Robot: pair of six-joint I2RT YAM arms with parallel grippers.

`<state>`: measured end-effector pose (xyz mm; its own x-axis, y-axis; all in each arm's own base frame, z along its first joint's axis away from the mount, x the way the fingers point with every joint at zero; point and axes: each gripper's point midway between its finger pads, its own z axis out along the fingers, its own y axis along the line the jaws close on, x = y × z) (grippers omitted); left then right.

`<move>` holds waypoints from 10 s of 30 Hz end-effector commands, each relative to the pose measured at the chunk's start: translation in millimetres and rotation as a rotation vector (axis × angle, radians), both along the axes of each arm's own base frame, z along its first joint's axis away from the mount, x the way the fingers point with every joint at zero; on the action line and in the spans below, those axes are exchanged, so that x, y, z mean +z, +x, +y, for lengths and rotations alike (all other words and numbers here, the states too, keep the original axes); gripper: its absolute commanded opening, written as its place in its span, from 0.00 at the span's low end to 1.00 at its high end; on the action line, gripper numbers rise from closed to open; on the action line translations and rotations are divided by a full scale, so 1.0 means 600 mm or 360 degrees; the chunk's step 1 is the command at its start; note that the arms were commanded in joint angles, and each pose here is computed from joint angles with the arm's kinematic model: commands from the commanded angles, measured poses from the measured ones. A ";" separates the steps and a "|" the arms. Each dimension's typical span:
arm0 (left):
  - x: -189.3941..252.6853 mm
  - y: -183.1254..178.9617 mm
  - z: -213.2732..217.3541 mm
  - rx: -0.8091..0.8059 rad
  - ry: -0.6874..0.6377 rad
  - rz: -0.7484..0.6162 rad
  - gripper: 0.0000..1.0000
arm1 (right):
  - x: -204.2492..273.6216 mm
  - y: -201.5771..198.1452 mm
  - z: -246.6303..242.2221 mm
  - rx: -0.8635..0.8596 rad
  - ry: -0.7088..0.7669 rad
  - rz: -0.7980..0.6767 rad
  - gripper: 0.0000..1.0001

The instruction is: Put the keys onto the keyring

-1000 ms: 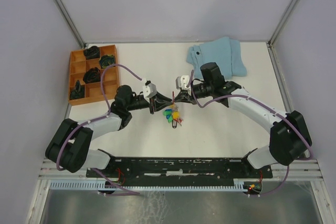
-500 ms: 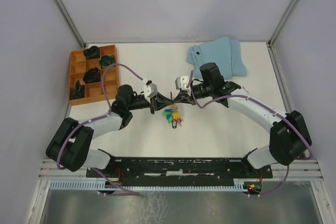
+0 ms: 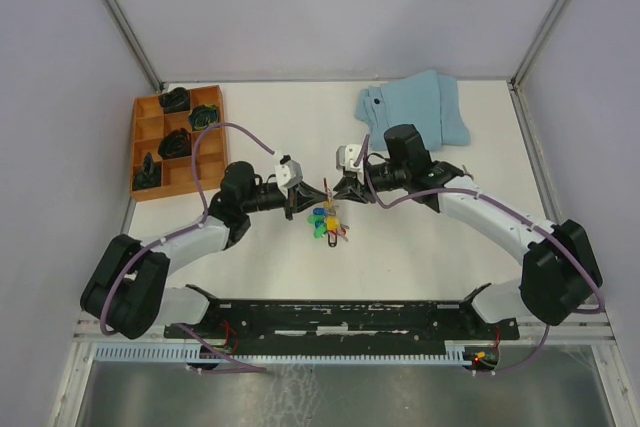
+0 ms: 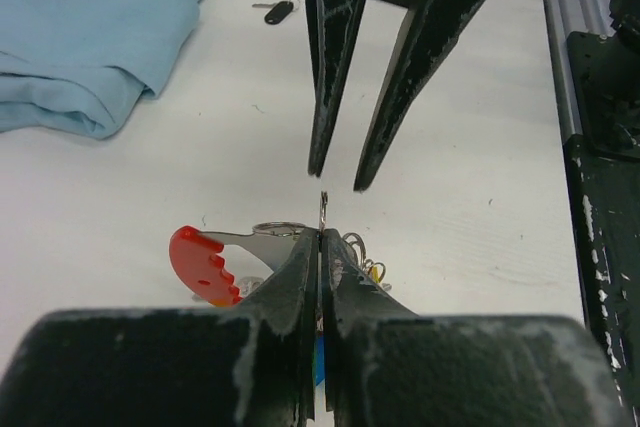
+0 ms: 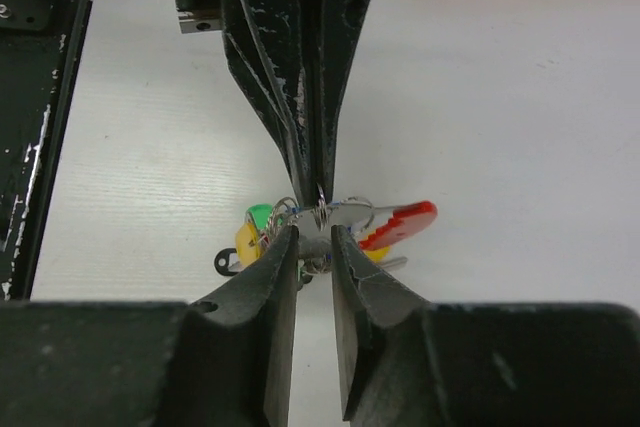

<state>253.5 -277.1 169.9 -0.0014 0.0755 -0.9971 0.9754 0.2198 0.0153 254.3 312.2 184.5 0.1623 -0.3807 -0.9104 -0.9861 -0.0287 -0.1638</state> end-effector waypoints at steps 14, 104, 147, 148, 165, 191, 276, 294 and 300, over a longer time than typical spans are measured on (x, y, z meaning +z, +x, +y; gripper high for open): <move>0.050 0.030 0.025 0.0195 0.0108 -0.0209 0.03 | 0.080 0.106 -0.163 -0.1399 0.0096 -0.0017 0.66; 0.037 0.005 -0.010 0.0050 0.0337 -0.0060 0.05 | 0.015 0.007 0.035 0.0260 0.0239 -0.0027 0.01; 0.028 0.016 0.033 0.0164 -0.0044 -0.0165 0.12 | 0.052 0.015 0.047 0.0111 0.0532 -0.0006 0.01; 0.028 0.018 0.034 0.0170 -0.0042 -0.0160 0.12 | 0.052 0.015 0.047 0.0110 0.0534 -0.0002 0.01; 0.025 0.020 0.031 0.0156 -0.0039 -0.0134 0.04 | 0.062 0.013 0.049 0.0120 0.0562 -0.0006 0.01; 0.031 0.043 0.040 0.0257 0.0147 -0.0053 0.03 | -0.001 0.095 -0.172 -0.1293 -0.0001 0.0614 0.56; 0.020 0.052 0.040 0.0335 0.0190 -0.0053 0.03 | -0.203 0.234 -0.567 -0.2872 0.0099 0.1483 0.03; 0.016 0.054 0.039 0.0330 0.0199 -0.0043 0.03 | -0.197 0.080 -0.248 -0.1953 -0.0597 0.1098 0.03; 0.016 0.054 0.039 0.0327 0.0200 -0.0046 0.03 | -0.218 0.040 -0.206 -0.1862 -0.0743 0.0944 0.04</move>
